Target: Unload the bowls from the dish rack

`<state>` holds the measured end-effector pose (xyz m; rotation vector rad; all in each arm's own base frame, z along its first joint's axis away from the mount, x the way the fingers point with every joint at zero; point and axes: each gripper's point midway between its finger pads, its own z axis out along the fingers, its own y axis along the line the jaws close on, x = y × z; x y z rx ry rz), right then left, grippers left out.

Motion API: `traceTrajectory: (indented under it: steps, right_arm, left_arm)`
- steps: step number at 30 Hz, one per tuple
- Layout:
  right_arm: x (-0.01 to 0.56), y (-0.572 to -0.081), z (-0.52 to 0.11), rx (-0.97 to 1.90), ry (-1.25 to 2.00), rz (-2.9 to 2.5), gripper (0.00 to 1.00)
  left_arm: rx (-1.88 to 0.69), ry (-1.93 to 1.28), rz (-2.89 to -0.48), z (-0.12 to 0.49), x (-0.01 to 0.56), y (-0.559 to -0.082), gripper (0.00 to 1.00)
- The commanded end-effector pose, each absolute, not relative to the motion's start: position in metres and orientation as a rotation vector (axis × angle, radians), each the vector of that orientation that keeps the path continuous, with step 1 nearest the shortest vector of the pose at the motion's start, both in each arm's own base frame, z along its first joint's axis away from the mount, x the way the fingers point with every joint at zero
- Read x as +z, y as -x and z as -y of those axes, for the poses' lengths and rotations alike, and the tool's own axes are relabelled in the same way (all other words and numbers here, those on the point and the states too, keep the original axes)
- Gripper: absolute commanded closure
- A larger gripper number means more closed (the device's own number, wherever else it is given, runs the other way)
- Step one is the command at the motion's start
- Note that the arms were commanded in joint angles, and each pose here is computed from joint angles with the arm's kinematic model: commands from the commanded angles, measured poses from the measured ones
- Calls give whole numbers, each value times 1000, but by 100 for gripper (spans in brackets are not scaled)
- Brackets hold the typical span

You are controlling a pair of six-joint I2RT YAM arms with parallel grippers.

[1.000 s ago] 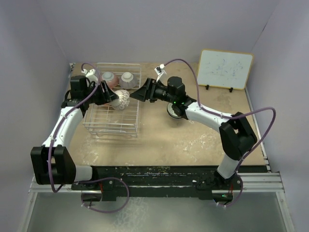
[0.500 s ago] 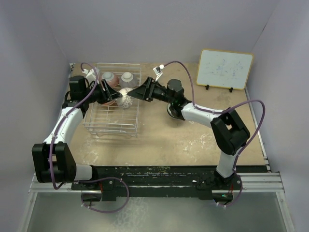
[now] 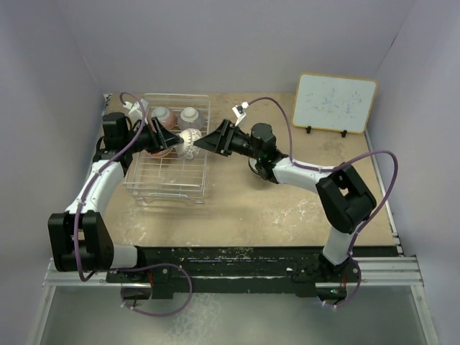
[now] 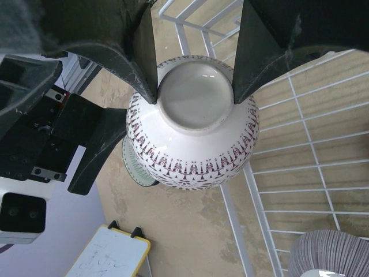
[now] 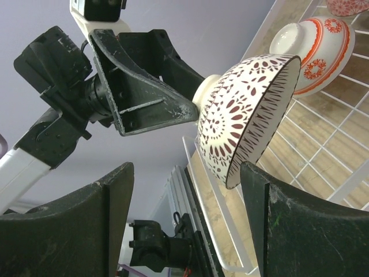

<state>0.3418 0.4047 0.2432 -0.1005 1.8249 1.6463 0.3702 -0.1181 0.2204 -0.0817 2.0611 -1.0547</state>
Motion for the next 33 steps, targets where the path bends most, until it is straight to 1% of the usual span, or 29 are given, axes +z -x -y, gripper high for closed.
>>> traceTrajectory:
  steps: [1, 12, 19, 22, 24, 27, 30, 33]
  right_arm:
    - [272, -349, -396, 1640, 111, -1719, 24]
    - [280, -353, -400, 1720, 157, -1667, 28]
    - [288, -346, -409, 1832, 234, -1604, 30]
    - [296, -342, -411, 1880, 266, -1554, 33]
    - [298, -339, -412, 1910, 286, -1533, 38]
    - [299, -337, -413, 1947, 297, -1517, 50]
    - [297, -334, -413, 1972, 299, -1514, 70]
    - [295, -334, -413, 1973, 294, -1513, 88]
  left_arm:
    - [-1120, -32, -1928, 125, 253, -370, 100]
    - [-1172, -62, -1909, 130, 256, -367, 100]
    - [-1206, -84, -1891, 134, 259, -365, 100]
    - [-1218, -94, -1883, 135, 260, -364, 100]
    - [-1224, -98, -1881, 136, 260, -364, 100]
    - [-1230, -105, -1877, 136, 261, -363, 100]
    - [-1230, -111, -1875, 137, 261, -362, 100]
    - [-1228, -110, -1874, 137, 261, -362, 100]
